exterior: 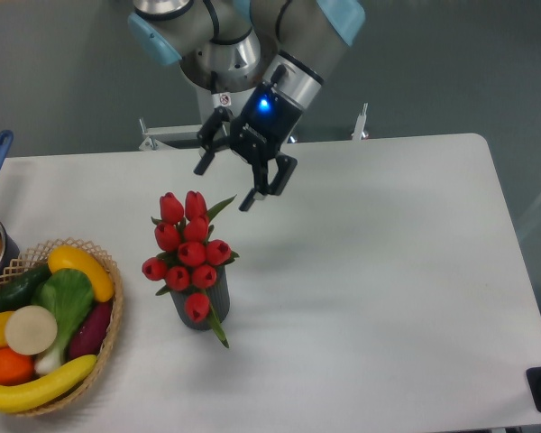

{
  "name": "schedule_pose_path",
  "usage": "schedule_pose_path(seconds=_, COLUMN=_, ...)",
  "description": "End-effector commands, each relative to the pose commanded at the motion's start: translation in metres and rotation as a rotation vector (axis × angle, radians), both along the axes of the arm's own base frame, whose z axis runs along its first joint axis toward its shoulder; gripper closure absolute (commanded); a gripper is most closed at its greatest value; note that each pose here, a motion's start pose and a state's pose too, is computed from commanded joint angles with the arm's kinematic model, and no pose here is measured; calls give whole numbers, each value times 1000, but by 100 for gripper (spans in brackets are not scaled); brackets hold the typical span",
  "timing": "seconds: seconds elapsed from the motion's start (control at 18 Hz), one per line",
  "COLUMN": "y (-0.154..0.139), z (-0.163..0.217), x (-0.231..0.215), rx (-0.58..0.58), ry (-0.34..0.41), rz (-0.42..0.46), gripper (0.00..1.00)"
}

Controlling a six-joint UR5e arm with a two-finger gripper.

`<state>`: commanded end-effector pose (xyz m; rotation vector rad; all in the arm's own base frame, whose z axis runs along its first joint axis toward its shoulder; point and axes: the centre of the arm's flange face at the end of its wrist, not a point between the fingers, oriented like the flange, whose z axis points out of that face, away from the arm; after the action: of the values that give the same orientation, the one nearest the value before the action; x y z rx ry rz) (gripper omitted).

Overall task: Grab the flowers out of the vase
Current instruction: 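Move the open gripper toward the red tulip bouquet in the vase, then lower the gripper around the tulip stems just above the vase rim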

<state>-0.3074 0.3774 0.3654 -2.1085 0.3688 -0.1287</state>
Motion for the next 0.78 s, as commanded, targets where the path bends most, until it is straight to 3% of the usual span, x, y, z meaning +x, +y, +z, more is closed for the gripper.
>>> schedule_pose_path(seconds=0.44, y=13, z=-24, x=-25, rx=-16, ry=-47, rz=0, gripper=0)
schedule_pose_path(seconds=0.78, y=44, z=-32, x=-33, rx=-45, ry=-128, rz=-4, gripper=0)
